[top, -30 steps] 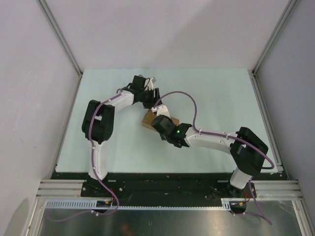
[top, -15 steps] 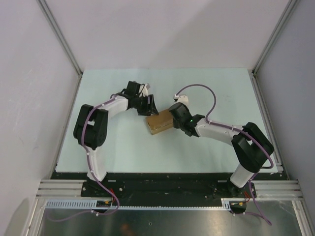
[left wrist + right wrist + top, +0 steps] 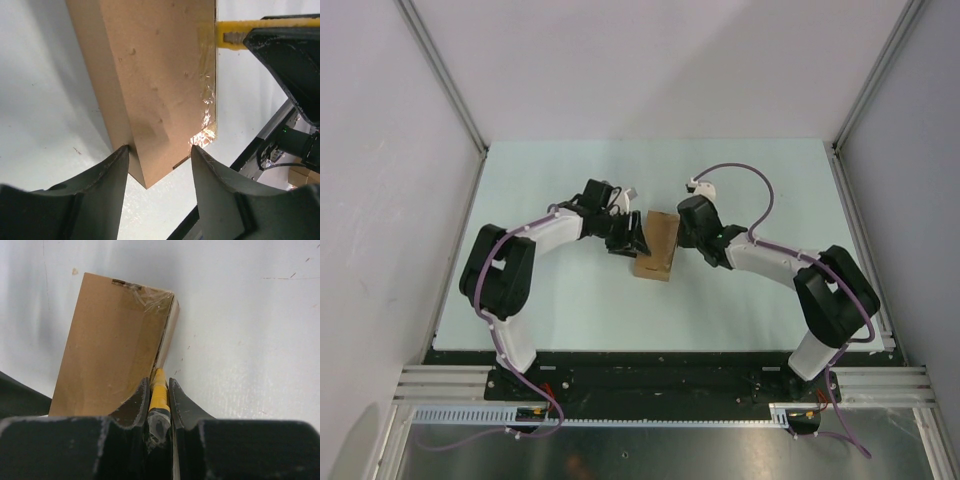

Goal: Unpack the express box

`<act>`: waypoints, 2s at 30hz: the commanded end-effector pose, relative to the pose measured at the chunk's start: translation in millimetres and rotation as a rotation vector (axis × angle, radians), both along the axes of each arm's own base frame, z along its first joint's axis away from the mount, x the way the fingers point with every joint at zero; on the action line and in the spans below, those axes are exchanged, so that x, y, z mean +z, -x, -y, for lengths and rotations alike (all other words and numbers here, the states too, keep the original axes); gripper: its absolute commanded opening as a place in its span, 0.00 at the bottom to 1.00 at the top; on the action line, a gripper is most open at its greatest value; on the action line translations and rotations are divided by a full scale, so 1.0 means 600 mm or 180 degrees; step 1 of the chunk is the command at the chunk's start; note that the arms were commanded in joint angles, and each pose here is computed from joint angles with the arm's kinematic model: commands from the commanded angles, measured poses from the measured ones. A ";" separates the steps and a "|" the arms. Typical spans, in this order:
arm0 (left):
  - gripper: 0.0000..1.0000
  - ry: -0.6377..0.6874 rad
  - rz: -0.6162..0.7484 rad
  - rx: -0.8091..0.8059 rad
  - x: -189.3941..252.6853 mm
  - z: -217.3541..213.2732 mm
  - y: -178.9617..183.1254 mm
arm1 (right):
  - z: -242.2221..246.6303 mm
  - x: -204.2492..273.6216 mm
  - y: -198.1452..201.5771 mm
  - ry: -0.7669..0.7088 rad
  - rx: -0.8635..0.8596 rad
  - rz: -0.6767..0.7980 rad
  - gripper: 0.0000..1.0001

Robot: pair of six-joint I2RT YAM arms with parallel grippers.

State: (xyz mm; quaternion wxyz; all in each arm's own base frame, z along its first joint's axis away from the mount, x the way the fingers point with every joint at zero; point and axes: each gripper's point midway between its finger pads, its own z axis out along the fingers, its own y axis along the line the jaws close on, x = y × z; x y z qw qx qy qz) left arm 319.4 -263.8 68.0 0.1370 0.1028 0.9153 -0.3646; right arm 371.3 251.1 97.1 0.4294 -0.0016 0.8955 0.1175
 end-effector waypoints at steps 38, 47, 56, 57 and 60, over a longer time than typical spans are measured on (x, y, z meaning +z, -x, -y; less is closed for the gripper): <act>0.23 -0.0245 -0.0047 0.0806 -0.048 -0.057 -0.097 | 0.027 0.059 0.027 -0.0022 -0.0158 0.0130 0.00; 0.16 -0.0219 -0.0303 0.0980 -0.073 -0.106 -0.077 | 0.023 0.057 0.027 -0.0056 -0.0156 0.0143 0.00; 0.17 -0.0160 -0.0282 0.0996 -0.062 -0.107 -0.084 | 0.019 0.062 0.028 -0.0067 -0.0128 0.0171 0.00; 0.17 -0.0152 -0.0254 0.1004 -0.056 -0.108 -0.085 | 0.020 0.062 0.028 -0.0056 -0.0133 0.0173 0.00; 0.17 -0.0161 -0.0166 0.1094 -0.041 -0.121 -0.094 | 0.017 0.063 0.031 -0.0040 -0.0105 0.0184 0.00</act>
